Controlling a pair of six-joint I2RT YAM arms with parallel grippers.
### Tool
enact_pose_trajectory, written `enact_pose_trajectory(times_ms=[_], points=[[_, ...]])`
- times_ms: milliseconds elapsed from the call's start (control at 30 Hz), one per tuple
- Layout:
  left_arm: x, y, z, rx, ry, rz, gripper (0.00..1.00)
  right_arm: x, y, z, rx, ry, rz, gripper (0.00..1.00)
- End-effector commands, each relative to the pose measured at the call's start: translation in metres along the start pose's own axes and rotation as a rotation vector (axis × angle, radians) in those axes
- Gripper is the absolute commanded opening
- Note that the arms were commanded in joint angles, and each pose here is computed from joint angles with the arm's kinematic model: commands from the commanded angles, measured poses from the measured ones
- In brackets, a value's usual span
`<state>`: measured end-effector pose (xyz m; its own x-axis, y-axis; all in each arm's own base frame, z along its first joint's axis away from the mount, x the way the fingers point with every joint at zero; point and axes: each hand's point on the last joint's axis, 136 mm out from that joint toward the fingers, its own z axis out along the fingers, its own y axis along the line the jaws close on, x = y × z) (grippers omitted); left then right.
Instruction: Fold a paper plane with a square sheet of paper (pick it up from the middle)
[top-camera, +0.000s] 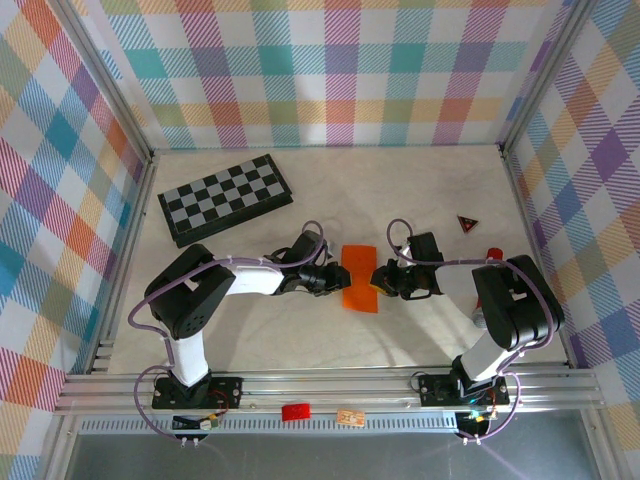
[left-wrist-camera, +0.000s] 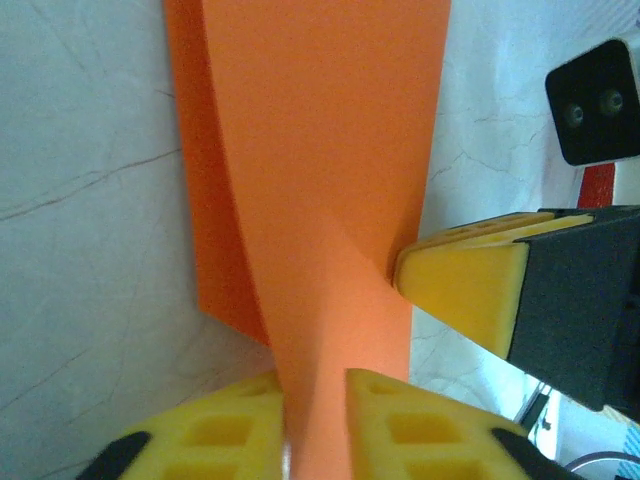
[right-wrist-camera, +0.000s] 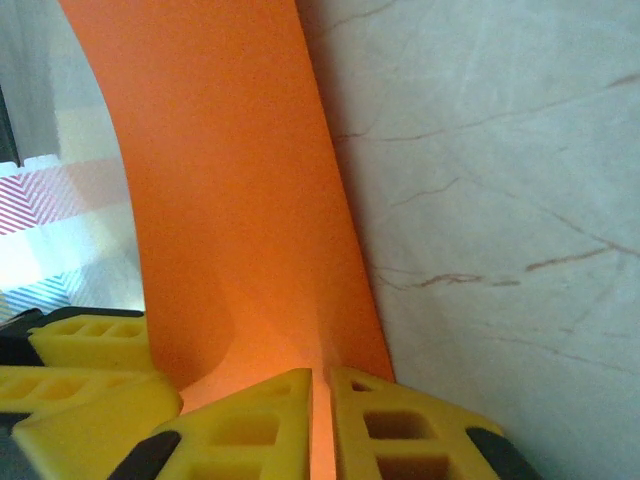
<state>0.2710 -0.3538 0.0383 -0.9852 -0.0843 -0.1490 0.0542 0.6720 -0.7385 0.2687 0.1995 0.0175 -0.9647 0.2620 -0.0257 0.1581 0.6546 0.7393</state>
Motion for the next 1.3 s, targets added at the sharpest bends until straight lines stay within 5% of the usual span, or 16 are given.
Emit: enact_pose_trajectory(times_ms=[0, 233, 600, 967, 1267], points=[[0.000, -0.003, 0.001, -0.004, 0.000, 0.011, 0.14, 0.012, -0.002, -0.001, -0.008, 0.037, -0.001, 0.17], [-0.001, -0.002, -0.012, -0.028, -0.030, 0.007, 0.05, 0.006, 0.032, -0.021, -0.087, -0.005, -0.140, 0.29], [0.003, 0.008, -0.038, -0.020, -0.045, -0.063, 0.04, 0.017, 0.059, -0.047, -0.076, -0.117, -0.382, 0.49], [-0.002, 0.002, -0.046, 0.025, -0.058, -0.110, 0.04, 0.081, 0.083, -0.018, 0.084, -0.237, -1.199, 0.54], [-0.002, 0.006, -0.045, 0.025, -0.070, -0.134, 0.04, 0.091, 0.085, -0.001, 0.298, -0.337, -1.514, 0.58]])
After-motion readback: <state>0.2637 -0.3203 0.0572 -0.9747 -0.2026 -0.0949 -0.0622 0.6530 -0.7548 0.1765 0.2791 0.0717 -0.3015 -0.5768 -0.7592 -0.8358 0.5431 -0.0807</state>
